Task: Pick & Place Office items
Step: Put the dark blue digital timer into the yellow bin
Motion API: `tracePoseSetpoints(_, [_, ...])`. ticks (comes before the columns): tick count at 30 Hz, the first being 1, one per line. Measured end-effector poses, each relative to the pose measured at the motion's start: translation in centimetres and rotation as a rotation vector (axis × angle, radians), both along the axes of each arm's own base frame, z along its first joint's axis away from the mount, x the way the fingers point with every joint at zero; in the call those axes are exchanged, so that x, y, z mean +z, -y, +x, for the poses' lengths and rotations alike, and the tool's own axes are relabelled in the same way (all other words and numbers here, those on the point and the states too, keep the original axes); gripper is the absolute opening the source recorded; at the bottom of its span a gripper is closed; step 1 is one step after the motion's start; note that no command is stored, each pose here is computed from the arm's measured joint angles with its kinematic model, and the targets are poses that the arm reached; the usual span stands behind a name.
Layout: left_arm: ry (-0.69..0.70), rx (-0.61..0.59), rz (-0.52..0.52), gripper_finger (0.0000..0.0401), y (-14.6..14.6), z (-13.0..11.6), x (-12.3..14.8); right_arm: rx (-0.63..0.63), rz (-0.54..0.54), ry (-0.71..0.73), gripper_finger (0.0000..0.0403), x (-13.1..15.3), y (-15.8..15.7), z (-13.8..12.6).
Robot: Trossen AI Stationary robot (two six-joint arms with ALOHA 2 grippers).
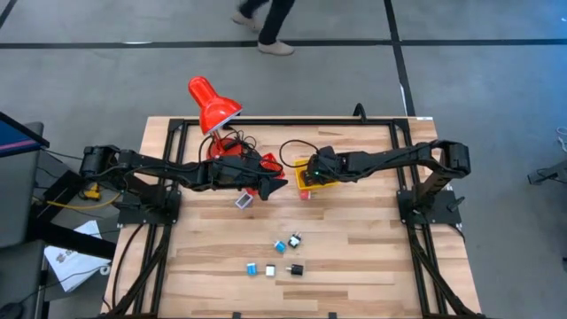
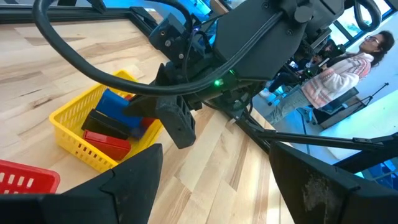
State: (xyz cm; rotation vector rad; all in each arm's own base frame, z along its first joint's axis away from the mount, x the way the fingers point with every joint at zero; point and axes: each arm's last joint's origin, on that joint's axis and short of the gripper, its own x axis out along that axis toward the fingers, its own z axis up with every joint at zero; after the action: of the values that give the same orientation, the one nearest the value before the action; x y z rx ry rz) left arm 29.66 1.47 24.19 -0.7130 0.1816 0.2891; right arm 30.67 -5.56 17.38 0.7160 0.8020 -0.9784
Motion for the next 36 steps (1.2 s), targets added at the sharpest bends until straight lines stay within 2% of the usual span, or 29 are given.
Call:
tracePoseSetpoints(14, [-0.001,0.0,0.0,0.0291,0.0,0.0,0.0,0.022,-0.017,-0.034,0.0049,0.1,0.3,-0.2])
tracePoseSetpoints(28, [-0.001,0.0,0.0,0.0291,0.0,0.0,0.0,0.008,-0.027,-0.131,0.0049,-0.3,0.4,-1.1])
tracePoseSetpoints(36, [0.001,0.0,0.0,0.0291,0.0,0.0,0.0,0.013,-0.011,-0.154,0.0049,-1.5,0.2,-0.5])
